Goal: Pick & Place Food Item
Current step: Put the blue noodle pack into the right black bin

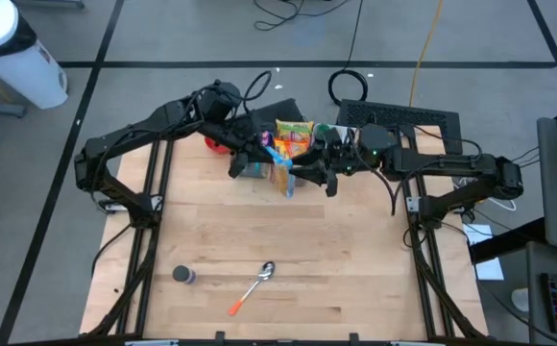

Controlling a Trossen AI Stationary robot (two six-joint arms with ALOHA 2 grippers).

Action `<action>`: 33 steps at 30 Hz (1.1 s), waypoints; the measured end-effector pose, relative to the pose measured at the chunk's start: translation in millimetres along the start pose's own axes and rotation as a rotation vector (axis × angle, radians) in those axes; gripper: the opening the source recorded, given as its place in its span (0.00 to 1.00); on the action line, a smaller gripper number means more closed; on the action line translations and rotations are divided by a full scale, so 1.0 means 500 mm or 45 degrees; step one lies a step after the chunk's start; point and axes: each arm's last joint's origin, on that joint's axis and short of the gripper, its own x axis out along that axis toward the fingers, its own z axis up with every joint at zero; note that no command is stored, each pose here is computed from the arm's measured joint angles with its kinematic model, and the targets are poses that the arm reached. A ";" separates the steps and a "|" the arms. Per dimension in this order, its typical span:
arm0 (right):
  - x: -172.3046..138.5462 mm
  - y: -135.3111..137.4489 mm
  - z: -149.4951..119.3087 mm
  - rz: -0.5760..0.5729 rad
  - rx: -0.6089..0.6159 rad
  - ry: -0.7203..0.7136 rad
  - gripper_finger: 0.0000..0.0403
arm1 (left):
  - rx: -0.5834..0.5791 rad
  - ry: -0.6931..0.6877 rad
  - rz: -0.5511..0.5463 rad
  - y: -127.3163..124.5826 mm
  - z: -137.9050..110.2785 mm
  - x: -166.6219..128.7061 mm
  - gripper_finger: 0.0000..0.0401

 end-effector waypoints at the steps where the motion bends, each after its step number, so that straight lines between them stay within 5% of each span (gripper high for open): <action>1: -0.003 -0.003 0.002 -0.011 -0.009 0.002 0.45 | -0.015 0.000 0.018 0.001 0.000 0.000 0.01; 6: -0.029 -0.022 0.009 -0.123 -0.073 0.066 0.53 | -0.060 -0.002 0.118 0.005 0.000 0.000 0.01; 16: -0.113 -0.038 0.022 -0.616 -0.173 0.151 0.55 | -0.086 -0.030 0.373 0.029 0.004 0.017 0.00; 33: -0.210 -0.041 -0.059 -0.763 -0.122 0.122 0.54 | -0.204 0.077 0.749 0.139 -0.033 0.135 0.00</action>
